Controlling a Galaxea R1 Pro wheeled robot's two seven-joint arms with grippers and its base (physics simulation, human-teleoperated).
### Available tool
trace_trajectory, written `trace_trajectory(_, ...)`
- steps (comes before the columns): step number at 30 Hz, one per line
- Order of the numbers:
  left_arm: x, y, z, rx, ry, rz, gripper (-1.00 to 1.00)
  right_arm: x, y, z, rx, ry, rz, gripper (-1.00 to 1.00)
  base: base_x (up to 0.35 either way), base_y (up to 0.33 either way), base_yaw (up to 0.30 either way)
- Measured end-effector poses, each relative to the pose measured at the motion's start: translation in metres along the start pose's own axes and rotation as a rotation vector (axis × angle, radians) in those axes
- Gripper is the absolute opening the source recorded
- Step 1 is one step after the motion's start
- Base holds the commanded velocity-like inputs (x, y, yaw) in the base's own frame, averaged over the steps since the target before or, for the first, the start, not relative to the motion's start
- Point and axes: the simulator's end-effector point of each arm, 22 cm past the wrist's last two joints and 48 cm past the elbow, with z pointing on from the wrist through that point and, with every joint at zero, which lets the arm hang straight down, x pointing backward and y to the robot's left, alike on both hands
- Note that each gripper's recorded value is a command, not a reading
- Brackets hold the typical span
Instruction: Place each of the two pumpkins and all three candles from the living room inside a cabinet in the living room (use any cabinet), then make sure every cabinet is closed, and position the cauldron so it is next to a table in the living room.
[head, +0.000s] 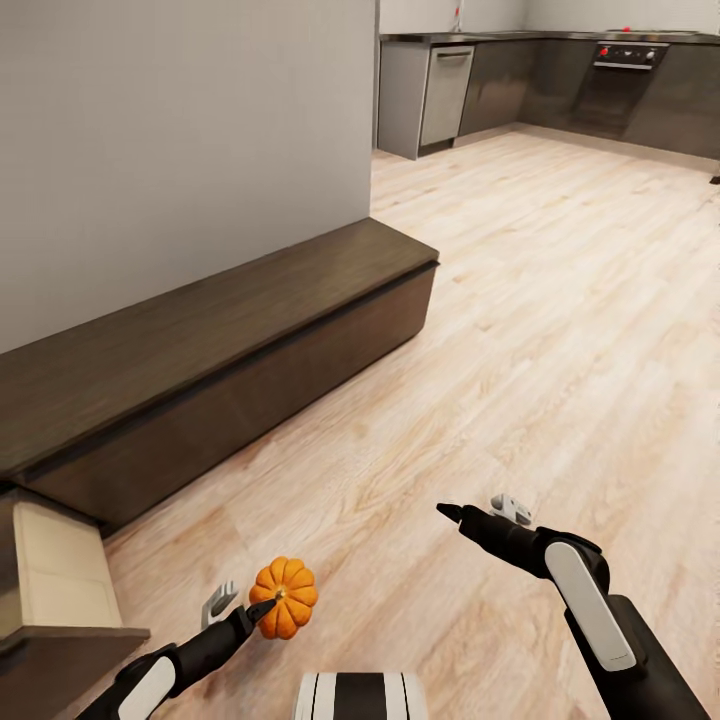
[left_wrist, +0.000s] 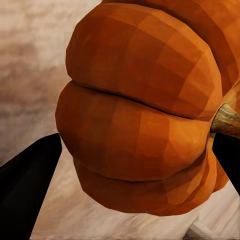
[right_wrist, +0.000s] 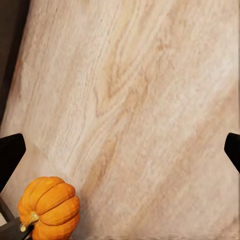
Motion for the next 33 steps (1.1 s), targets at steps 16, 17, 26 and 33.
trace_trajectory(16,-0.001,-0.008,-0.001,0.040,-0.001,0.001,-1.00,0.002,0.001,-0.001,-0.001,0.009,-0.005,1.00,-0.223,0.000,0.000)
trace_trajectory(17,-0.001,-0.008,-0.001,0.040,-0.001,0.001,-1.00,0.002,0.000,-0.001,-0.001,0.010,-0.005,1.00,-0.011,0.000,-0.023)
trace_trajectory(26,0.010,-0.022,-0.004,0.063,0.072,-0.036,-1.00,-0.003,0.010,-0.007,-0.014,-0.006,-0.016,1.00,-0.002,0.000,-0.069)
trace_trajectory(33,0.007,-0.035,-0.008,0.079,0.070,-0.017,-1.00,-0.011,0.020,-0.017,-0.029,-0.027,-0.028,1.00,-0.027,0.000,-0.001)
